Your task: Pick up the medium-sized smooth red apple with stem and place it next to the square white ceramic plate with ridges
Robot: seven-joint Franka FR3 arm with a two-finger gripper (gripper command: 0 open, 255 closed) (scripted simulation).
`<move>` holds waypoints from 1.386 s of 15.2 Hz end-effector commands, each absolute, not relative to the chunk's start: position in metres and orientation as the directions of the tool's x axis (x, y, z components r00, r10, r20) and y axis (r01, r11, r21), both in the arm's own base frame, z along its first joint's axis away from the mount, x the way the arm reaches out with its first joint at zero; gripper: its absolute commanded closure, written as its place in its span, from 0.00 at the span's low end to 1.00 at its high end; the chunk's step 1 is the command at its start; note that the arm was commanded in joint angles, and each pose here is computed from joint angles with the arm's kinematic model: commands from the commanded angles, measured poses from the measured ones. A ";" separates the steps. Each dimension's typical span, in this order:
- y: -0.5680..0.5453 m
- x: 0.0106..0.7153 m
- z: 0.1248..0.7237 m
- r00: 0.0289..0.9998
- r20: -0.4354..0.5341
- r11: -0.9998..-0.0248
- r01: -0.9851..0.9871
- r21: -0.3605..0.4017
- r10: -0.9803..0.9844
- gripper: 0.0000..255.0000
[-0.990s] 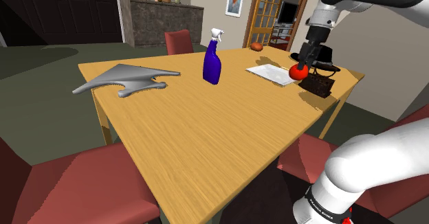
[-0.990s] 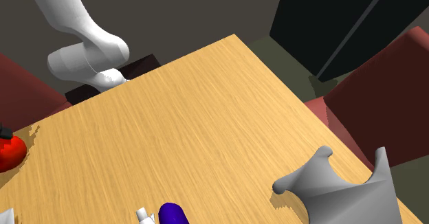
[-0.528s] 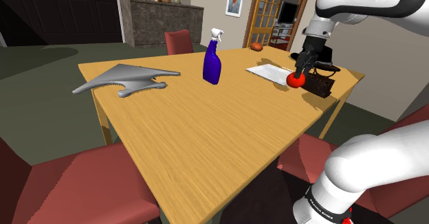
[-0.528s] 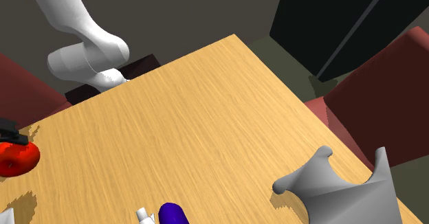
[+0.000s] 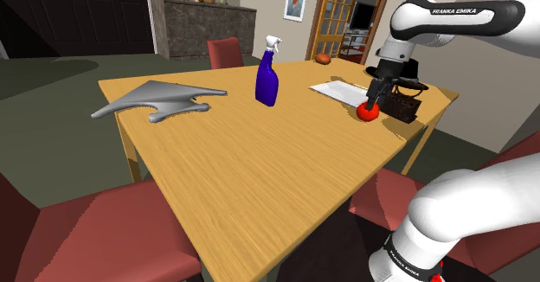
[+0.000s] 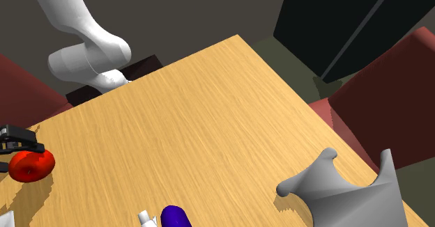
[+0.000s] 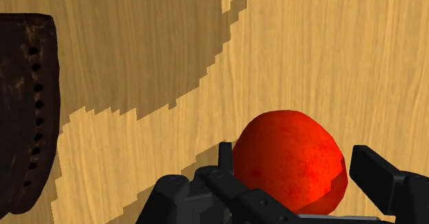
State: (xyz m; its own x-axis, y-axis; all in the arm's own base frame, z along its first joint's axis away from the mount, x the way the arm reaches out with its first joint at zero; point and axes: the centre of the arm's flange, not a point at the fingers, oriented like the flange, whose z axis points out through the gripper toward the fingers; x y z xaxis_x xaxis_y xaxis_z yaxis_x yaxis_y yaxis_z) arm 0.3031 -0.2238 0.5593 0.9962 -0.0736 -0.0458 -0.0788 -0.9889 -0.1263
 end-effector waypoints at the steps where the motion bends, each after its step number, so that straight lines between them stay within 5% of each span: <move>1: -0.224 0.303 0.554 0.996 -0.045 -0.989 -0.079 -0.126 -0.073 1.00; 8: -0.224 0.303 0.554 0.996 -0.046 -0.989 -0.079 -0.126 -0.074 1.00; 9: -0.224 0.303 0.554 0.996 -0.046 -0.989 -0.079 -0.126 -0.074 0.00; 21: -0.230 0.305 0.603 0.996 -0.045 -0.989 -0.079 -0.126 -0.074 0.00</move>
